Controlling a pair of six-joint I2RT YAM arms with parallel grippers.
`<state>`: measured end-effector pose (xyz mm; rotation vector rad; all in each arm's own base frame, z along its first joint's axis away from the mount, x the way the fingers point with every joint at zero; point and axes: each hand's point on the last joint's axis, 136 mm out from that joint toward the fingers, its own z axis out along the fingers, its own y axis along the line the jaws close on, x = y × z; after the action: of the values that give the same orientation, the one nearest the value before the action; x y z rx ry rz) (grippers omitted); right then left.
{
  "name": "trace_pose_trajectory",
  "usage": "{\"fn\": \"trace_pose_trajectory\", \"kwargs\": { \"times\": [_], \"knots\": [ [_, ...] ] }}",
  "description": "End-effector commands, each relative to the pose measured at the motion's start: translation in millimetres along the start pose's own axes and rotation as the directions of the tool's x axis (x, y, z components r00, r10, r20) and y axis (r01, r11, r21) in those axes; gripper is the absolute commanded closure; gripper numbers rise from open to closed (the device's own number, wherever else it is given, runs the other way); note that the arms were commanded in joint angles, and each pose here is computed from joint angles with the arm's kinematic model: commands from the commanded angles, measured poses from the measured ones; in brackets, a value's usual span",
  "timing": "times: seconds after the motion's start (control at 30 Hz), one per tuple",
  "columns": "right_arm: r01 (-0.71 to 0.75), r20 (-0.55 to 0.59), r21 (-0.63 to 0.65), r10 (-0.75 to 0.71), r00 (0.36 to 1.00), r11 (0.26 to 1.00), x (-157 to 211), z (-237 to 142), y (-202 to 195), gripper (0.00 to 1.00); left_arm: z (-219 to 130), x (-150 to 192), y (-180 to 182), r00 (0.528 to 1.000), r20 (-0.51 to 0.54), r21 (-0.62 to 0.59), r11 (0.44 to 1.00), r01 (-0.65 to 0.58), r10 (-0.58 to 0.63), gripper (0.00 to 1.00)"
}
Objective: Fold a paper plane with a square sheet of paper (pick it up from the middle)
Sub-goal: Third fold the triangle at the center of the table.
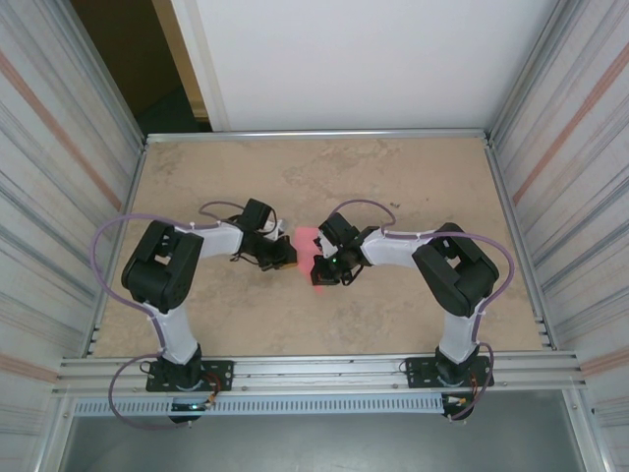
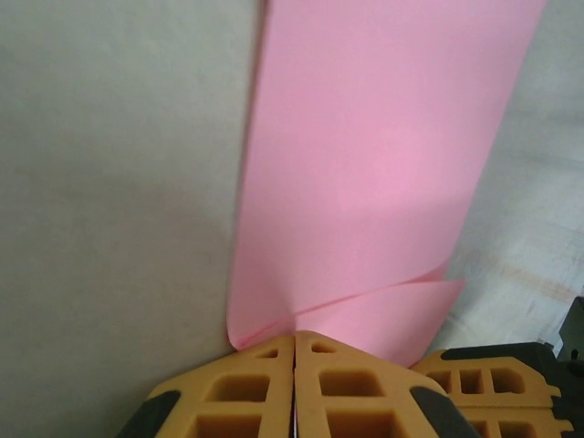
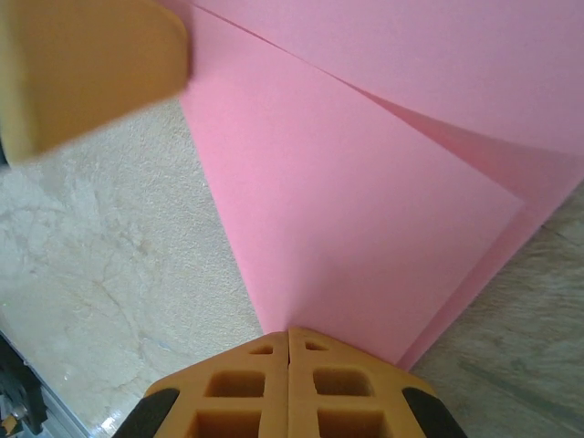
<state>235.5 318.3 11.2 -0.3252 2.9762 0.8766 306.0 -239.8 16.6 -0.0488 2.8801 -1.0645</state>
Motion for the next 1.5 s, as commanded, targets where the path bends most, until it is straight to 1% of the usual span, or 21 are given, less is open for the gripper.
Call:
{"fn": "trace_pose_trajectory", "kwargs": {
  "times": [0.0,0.13,0.37,0.53,0.63,0.7,0.77,0.83,0.87,0.9,1.0,1.1,1.2,1.37,1.47],
  "knots": [
    [-0.109,-0.173,0.286,0.164,0.971,0.952,61.5,17.1,-79.3,1.0,-3.5,-16.1,41.4,0.999,0.037,-0.139,0.99,0.036,-0.031,0.91],
    [-0.096,-0.16,0.263,0.142,0.977,0.96,54.8,15.2,-72.5,1.0,-9.3,-27.1,46.9,0.998,0.045,-0.172,0.984,0.047,-0.039,0.91],
    [-0.056,-0.154,0.227,0.093,0.984,0.972,46.4,12.7,-62.4,1.0,-27.5,-45.9,34.0,0.997,0.077,-0.194,0.981,0.009,0.006,0.9],
    [0.045,-0.137,0.155,-0.024,0.99,0.987,29.7,4.2,-41.5,1.0,-45.9,-54.4,13.7,0.991,0.134,-0.153,0.988,-0.002,0.022,0.89],
    [0.095,-0.078,0.096,-0.088,0.993,0.991,10.5,-10.8,-22.2,1.0,-53.8,-50.6,3.6,0.985,0.17,-0.103,0.994,0.017,0.001,0.85],
    [0.114,-0.012,0.057,-0.113,0.994,0.992,-3.7,-25.6,-8.3,1.0,-57.8,-45.8,-0.8,0.981,0.195,-0.063,0.997,0.038,-0.025,0.81],
    [0.088,0.069,0.022,-0.09,0.994,0.996,-18.5,-42.2,2.5,0.97,-60.2,-37.9,-4.2,0.976,0.211,-0.018,0.998,0.063,-0.057,0.73],
    [0.025,0.145,-0.026,-0.021,0.989,0.999,-28.8,-54.0,10.2,0.9,-61.7,-29.5,-6.3,0.97,0.224,0.025,0.996,0.088,-0.091,0.65],
    [-0.002,0.171,-0.045,0.01,0.985,0.999,-31.5,-56.4,12.8,0.88,-62.3,-26.8,-8.6,0.968,0.229,0.044,0.995,0.09,-0.098,0.63],
    [-0.032,0.19,-0.065,0.044,0.981,0.997,-32.6,-57.2,15.6,0.85,-61.3,-21.3,-8.7,0.968,0.227,0.06,0.993,0.1,-0.111,0.61],
    [-0.102,0.207,-0.086,0.118,0.971,0.991,-31.8,-51.8,20.3,0.82,-59.6,-11.3,-11.4,0.967,0.217,0.097,0.989,0.116,-0.135,0.54],
    [-0.131,0.199,-0.069,0.142,0.97,0.989,-30.0,-42.1,18.8,0.82,-54.1,-3.8,-15.2,0.967,0.199,0.137,0.981,0.134,-0.16,0.52],
    [-0.169,0.182,-0.044,0.174,0.968,0.985,-31.4,-35.0,6.0,0.8,-46.9,0.8,-19.1,0.969,0.175,0.162,0.976,0.145,-0.173,0.52],
    [-0.212,0.157,-0.005,0.21,0.965,0.977,-30.7,-23.5,-14.5,0.8,-35.6,4.4,-22.5,0.973,0.148,0.17,0.974,0.152,-0.178,0.52],
    [-0.22,0.143,0.007,0.217,0.966,0.975,-28.5,-19.0,-21.2,0.83,-30.3,6.0,-24.5,0.975,0.131,0.168,0.974,0.154,-0.177,0.53]
  ]
}}
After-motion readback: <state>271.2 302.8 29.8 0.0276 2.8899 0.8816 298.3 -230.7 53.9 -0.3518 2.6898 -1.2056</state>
